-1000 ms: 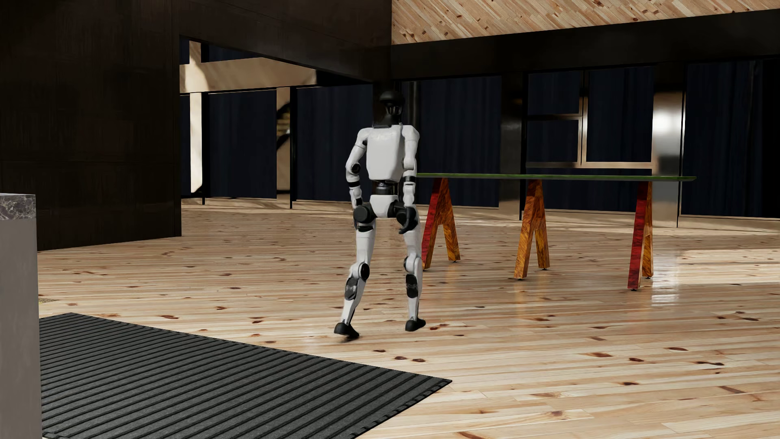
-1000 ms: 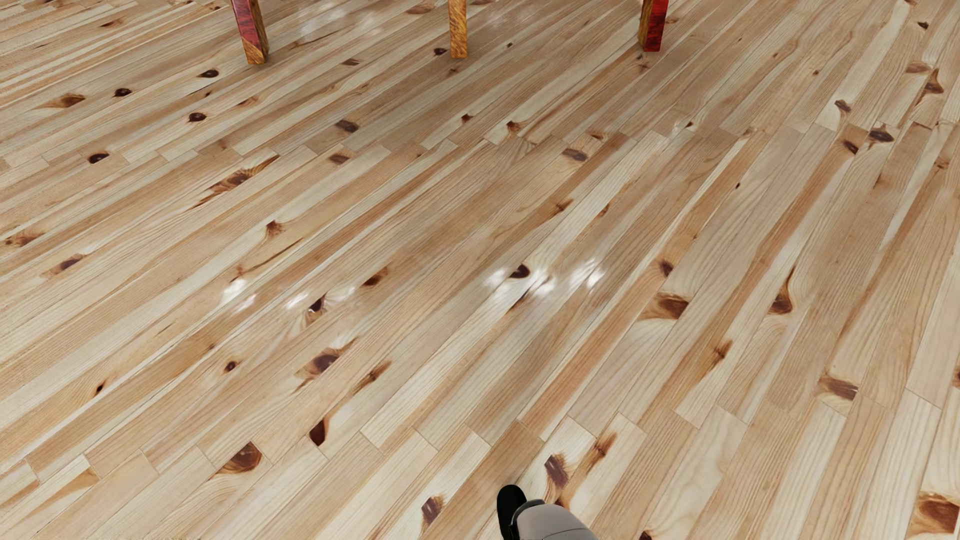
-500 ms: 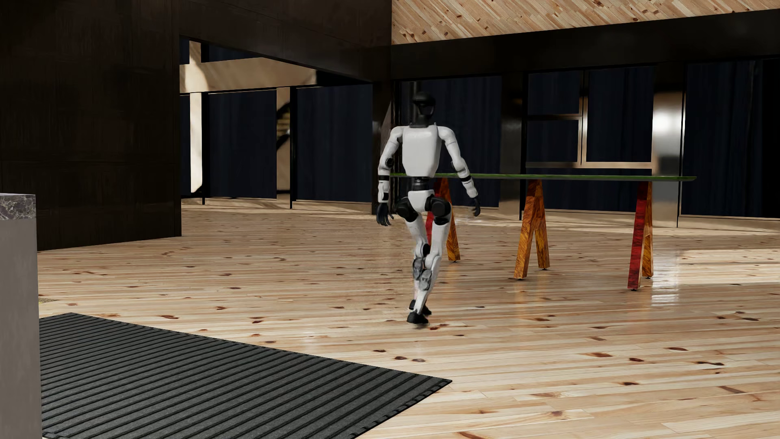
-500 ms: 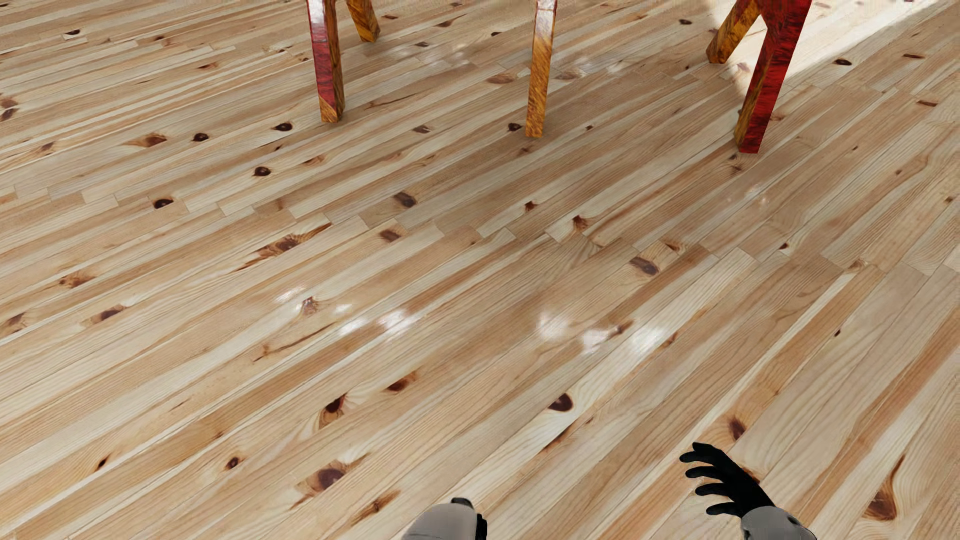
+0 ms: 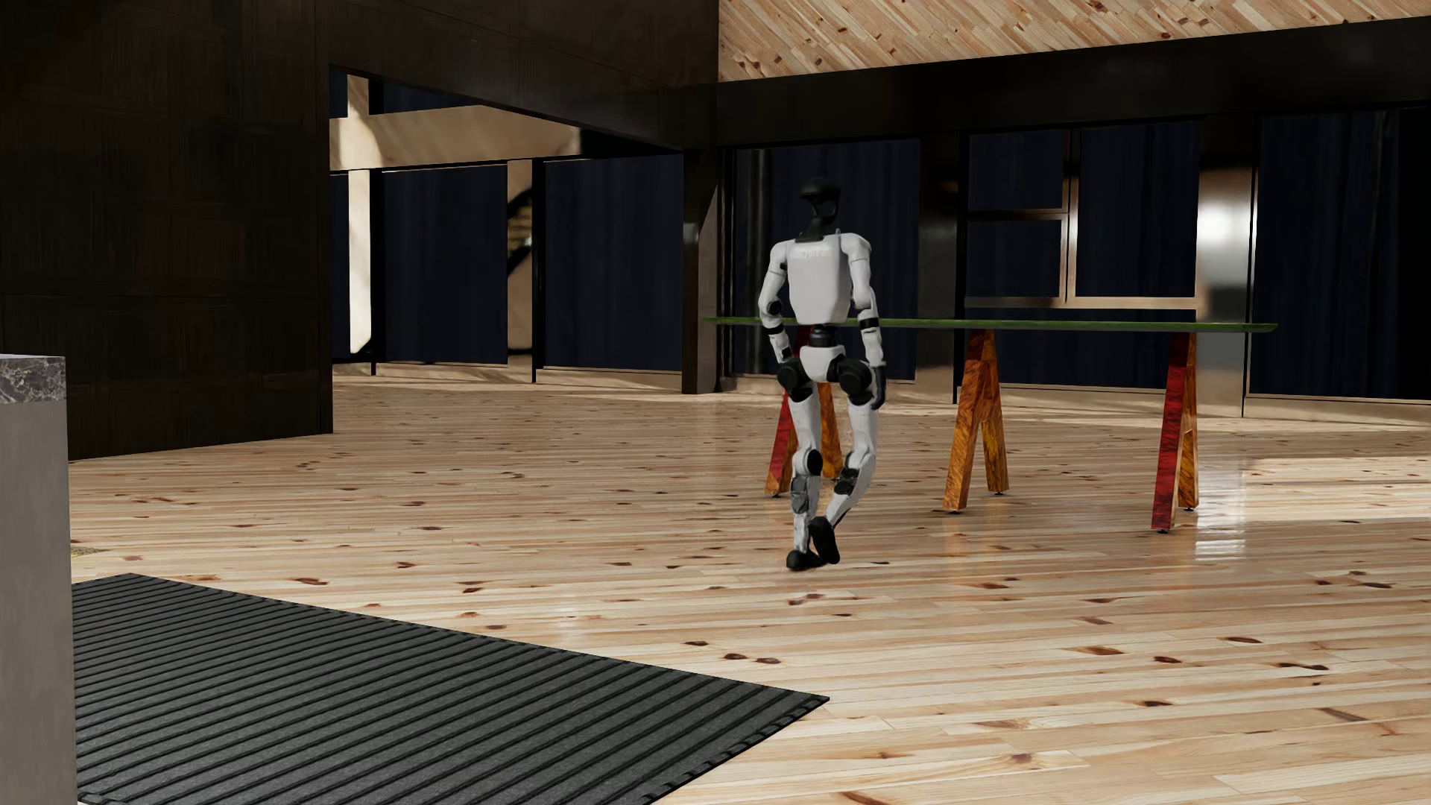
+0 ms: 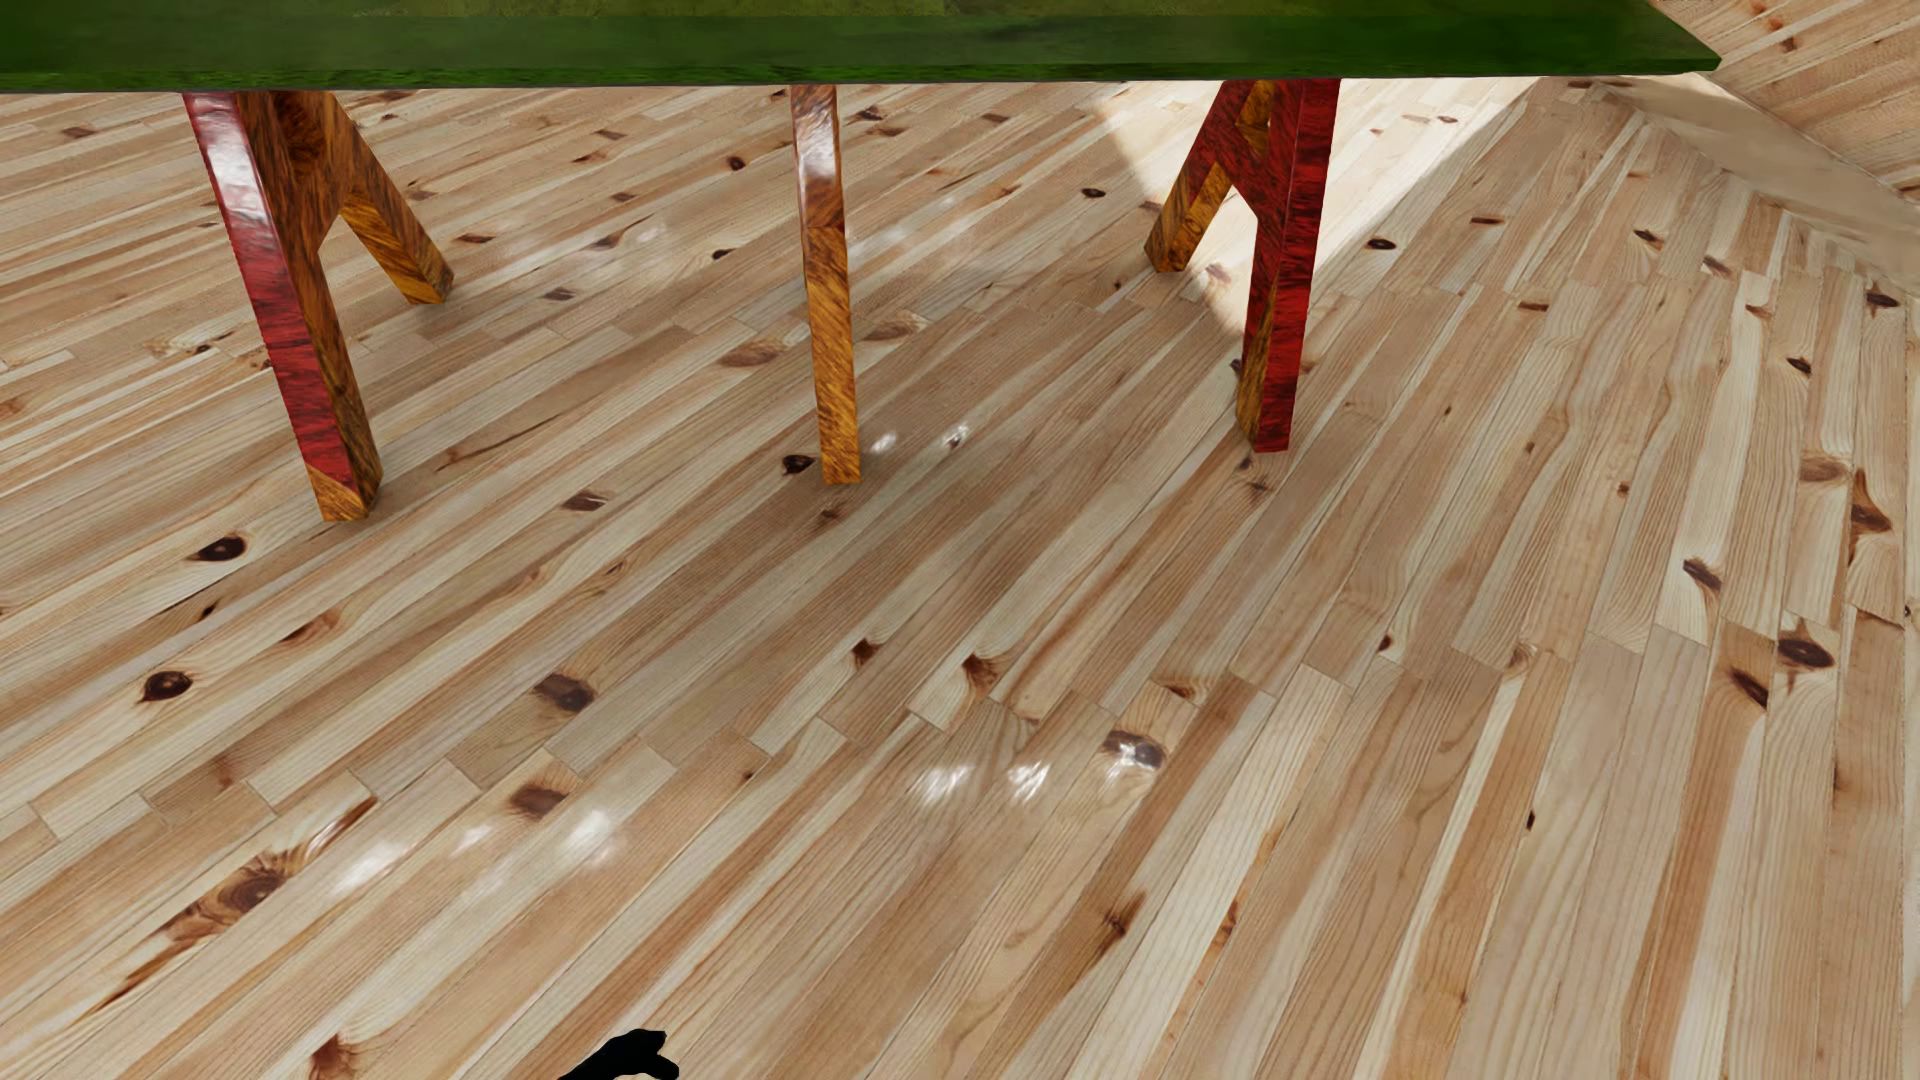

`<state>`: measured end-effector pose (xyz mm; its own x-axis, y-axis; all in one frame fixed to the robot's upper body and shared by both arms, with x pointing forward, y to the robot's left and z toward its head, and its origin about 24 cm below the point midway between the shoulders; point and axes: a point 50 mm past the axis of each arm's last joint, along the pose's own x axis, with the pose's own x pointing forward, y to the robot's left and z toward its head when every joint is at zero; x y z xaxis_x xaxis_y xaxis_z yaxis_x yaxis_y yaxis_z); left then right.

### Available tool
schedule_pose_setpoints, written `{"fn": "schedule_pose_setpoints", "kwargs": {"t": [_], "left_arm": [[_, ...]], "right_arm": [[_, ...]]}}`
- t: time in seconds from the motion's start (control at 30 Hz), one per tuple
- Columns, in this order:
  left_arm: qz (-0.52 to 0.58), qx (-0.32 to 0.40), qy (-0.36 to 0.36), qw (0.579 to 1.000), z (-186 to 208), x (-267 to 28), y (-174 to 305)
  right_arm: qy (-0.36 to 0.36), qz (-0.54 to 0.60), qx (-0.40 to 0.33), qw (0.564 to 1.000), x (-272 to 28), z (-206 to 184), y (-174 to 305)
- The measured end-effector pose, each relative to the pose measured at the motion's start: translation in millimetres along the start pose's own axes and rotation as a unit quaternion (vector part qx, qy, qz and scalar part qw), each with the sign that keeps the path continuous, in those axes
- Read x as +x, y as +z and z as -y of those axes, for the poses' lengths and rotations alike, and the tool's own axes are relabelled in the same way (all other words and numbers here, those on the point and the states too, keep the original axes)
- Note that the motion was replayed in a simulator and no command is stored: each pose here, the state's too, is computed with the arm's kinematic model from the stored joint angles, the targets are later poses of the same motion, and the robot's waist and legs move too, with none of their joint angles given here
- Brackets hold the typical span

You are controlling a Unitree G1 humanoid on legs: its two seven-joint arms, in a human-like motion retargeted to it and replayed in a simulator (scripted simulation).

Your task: Approach the dark gray table

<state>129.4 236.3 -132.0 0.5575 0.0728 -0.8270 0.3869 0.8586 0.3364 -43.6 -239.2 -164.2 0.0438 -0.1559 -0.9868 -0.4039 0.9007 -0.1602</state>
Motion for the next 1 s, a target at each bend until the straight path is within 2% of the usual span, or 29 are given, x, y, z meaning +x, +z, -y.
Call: {"fn": "schedule_pose_setpoints", "kwargs": {"t": [0.1,0.17,0.3,0.4,0.5,0.57,0.67,0.77,0.87,1.0], "left_arm": [[0.078,-0.053,0.062,0.994,-35.8,1.2,40.9],[0.115,-0.069,0.077,0.988,-44.5,-0.1,60.4],[0.133,-0.046,0.038,0.989,-19.5,0.6,70.8],[0.055,-0.037,-0.030,0.997,31.6,-3.0,23.5],[-0.107,-0.016,-0.103,0.989,83.2,-31.8,-67.8],[-0.201,0.015,-0.134,0.970,97.1,-59.7,-118.5],[-0.298,0.021,-0.137,0.945,95.2,-97.9,-168.9],[-0.330,0.016,-0.138,0.934,95.6,-119.6,-188.6],[-0.315,-0.017,-0.140,0.939,108.5,-123.1,-184.3],[-0.282,-0.046,-0.164,0.944,137.0,-116.2,-164.5]], "right_arm": [[0.028,-0.054,-0.011,0.998,-9.0,-21.0,-41.1],[0.043,-0.067,-0.017,0.997,-12.8,-32.1,-52.2],[0.062,-0.053,-0.037,0.996,-10.3,-44.6,-40.7],[0.032,-0.012,0.000,0.999,-3.7,-26.5,-13.6],[-0.021,0.061,0.043,0.997,-2.2,11.1,23.8],[-0.064,0.113,0.057,0.990,-6.2,44.8,51.7],[-0.125,0.159,0.081,0.976,-14.8,94.1,84.7],[-0.169,0.203,0.094,0.960,-28.6,130.0,112.0],[-0.195,0.248,0.085,0.945,-44.0,149.9,131.6],[-0.191,0.264,0.092,0.941,-45.6,146.1,139.6]]}}
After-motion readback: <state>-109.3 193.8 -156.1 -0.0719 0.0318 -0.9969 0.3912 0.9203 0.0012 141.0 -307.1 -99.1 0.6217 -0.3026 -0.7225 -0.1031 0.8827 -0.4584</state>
